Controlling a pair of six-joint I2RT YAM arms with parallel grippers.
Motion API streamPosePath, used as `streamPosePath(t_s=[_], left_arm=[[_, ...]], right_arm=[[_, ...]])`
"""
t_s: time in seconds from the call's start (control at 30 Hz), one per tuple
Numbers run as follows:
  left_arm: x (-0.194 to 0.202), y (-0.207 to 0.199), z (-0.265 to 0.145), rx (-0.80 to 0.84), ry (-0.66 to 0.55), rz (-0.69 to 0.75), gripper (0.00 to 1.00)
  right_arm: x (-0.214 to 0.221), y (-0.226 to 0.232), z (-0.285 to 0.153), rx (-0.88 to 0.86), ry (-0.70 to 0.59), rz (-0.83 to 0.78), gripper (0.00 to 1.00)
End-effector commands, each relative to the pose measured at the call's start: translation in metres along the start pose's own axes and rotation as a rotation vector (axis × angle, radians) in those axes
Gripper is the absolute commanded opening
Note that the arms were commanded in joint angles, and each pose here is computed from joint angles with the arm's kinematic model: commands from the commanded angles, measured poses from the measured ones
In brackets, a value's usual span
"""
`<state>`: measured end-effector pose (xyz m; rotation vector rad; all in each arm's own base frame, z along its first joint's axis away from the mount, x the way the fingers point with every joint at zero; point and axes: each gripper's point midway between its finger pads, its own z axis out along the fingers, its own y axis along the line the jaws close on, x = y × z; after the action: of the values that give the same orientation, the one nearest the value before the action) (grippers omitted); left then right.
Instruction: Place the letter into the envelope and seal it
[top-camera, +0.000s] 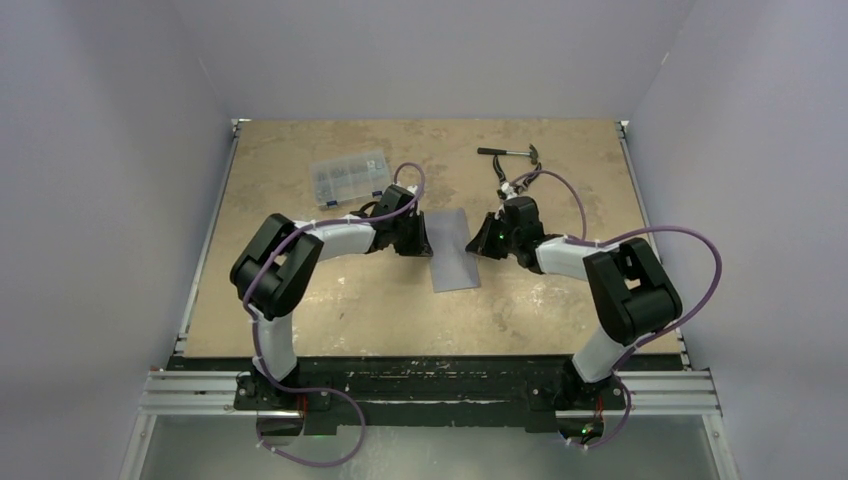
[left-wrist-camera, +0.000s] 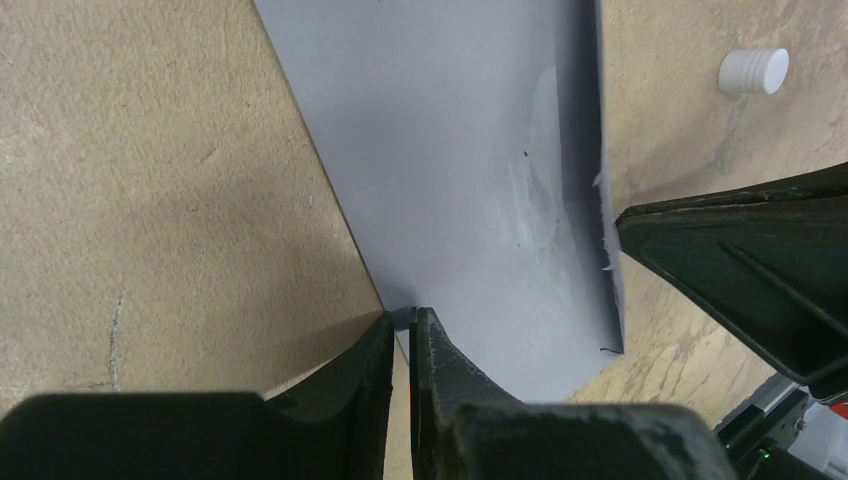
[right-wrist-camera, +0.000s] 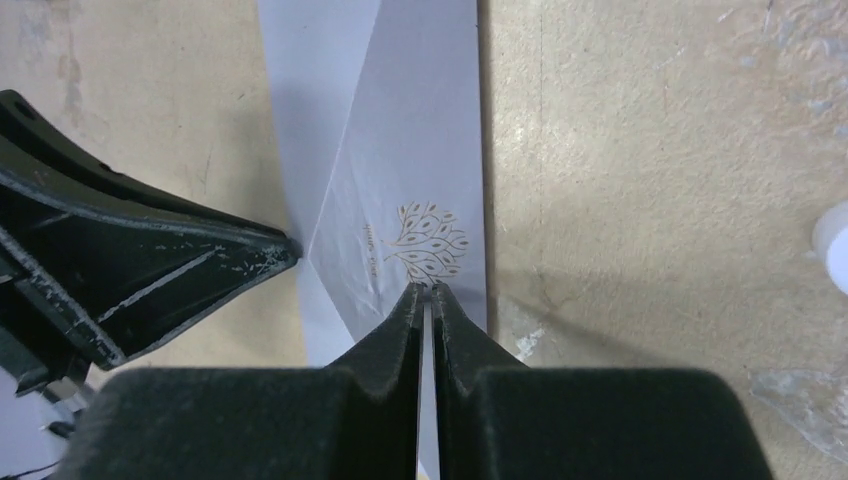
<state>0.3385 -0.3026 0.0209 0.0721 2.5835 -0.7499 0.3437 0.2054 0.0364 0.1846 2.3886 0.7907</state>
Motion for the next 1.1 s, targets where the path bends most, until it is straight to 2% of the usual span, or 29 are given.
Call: streamPosePath(t_s=[0.0,0.33,0.6,0.73,0.93,1.07], left_arm=[[0.013,0.013,0.011,-0.05,0.039,0.0,0.1],[0.012,0.01,0.012,-0.036,0.039,-0.006,0.1],[0.011,0.009,0.014,-0.034,0.043,-0.001,0.1],[0.009,0.01,0.013,-0.039,0.034,-0.003,0.1],[0.007,0.014,0.013,-0.057,0.026,-0.01,0.09],[-0.014,0.006,0.001,-0.022,-0.013,-0.039,0.09]], right_arm=[[-0.015,0.006,0.007,0.056,-0.05,-0.078,0.07],[0.008,-0.004,0.022,0.187,-0.009,-0.189,0.12],[0.017,-0.017,0.03,0.375,-0.008,-0.337,0.16],[0.045,-0.036,0.035,0.486,0.076,-0.398,0.19],[0.07,-0.043,0.04,0.513,0.136,-0.407,0.22],[0.08,-0.051,0.04,0.557,0.178,-0.397,0.24]])
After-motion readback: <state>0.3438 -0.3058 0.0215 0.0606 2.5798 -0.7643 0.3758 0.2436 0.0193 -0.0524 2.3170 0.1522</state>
